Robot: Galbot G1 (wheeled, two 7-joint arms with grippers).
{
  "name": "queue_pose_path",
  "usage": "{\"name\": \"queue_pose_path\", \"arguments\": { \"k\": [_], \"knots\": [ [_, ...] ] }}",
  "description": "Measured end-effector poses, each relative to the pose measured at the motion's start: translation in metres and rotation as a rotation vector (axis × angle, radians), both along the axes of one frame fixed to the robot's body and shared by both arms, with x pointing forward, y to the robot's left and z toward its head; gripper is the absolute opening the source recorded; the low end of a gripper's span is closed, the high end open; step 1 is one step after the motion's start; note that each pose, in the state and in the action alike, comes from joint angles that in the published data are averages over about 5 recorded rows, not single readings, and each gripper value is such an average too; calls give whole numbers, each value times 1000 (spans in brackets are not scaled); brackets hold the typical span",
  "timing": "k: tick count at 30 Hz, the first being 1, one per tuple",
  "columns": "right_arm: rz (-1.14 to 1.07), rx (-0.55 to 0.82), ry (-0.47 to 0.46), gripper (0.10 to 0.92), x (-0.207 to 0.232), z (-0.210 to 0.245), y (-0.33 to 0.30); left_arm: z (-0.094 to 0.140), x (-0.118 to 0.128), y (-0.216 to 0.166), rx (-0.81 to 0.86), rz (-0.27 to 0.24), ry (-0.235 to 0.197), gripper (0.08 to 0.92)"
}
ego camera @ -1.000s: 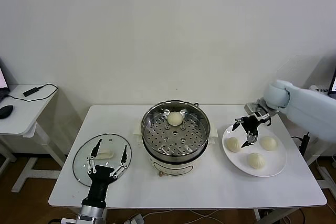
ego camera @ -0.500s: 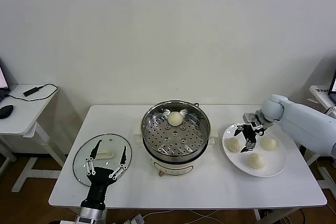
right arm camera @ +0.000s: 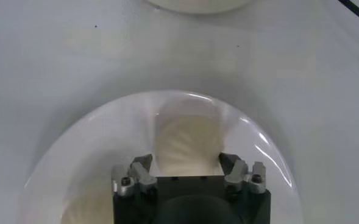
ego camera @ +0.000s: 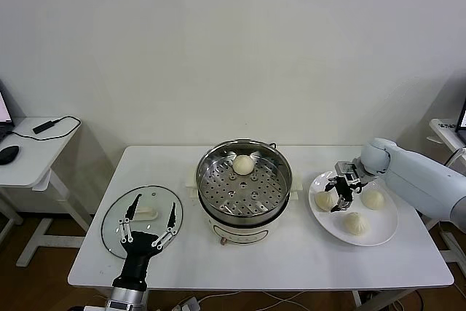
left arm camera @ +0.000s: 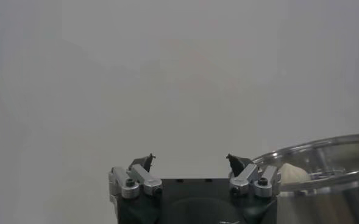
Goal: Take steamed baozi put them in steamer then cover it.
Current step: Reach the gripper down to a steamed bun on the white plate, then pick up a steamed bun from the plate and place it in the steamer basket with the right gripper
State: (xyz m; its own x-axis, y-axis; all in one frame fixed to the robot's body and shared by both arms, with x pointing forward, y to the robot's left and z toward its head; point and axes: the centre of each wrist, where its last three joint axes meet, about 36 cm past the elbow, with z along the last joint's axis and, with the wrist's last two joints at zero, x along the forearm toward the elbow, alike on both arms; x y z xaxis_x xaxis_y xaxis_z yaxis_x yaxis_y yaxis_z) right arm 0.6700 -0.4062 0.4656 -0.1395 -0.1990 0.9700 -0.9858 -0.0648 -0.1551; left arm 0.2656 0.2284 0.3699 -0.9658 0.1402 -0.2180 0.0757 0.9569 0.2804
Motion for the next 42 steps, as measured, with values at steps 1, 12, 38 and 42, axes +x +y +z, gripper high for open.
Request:
{"name": "queue_pose_path", "arguments": {
  "k": [1, 12, 38, 42],
  "knots": [
    [3, -1, -1, 665, 0, 3, 0, 0, 0, 0, -1, -1, -1, 823],
    [113, -32, -23, 643, 22, 96, 23, 5, 1, -3, -4, -14, -14, 823],
    [418, 3, -57, 636, -8, 212, 297, 12, 6, -7, -18, -12, -34, 823],
    [418, -3, -62, 634, -14, 191, 326, 12, 5, -8, -23, -8, -36, 823]
  ]
}}
